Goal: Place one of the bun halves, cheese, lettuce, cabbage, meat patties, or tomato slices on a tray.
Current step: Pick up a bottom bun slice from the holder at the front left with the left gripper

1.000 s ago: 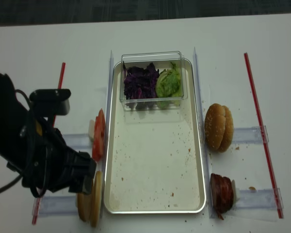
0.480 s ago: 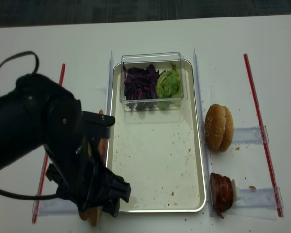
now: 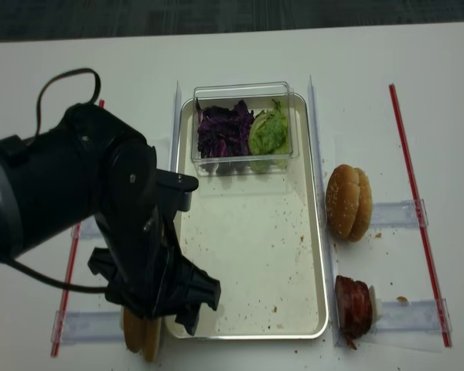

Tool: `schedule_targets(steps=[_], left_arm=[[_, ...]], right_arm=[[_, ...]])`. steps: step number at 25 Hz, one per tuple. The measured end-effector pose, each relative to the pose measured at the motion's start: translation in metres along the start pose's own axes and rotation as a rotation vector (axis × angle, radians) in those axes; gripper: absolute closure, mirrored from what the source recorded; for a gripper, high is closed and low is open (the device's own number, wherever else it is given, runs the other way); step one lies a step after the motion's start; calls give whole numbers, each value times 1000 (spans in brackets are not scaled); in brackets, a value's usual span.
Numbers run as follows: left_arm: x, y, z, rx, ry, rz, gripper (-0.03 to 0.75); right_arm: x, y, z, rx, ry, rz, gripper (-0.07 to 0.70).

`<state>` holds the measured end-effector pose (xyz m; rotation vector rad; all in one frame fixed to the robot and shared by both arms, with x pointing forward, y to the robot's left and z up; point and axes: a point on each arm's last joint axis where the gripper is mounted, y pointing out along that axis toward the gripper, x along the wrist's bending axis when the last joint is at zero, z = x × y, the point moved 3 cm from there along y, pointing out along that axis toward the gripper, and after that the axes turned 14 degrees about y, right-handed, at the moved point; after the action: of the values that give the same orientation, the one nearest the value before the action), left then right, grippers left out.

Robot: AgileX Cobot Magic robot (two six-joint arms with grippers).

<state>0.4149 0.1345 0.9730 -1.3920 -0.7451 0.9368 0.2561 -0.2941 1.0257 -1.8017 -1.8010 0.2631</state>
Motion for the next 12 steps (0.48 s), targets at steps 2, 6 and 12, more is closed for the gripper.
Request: schedule_targets(steps=[2,6,12], left_arm=[[1,0,0,0,1,-9,216],[1,7,-4,20,-3,-15,223],[5,15,-9,33,4,-44,223]], right_arm=[[0,0,0,0,-2,0,186],[0,0,0,0,-2,0,186],[0,0,0,0,-2,0,186]])
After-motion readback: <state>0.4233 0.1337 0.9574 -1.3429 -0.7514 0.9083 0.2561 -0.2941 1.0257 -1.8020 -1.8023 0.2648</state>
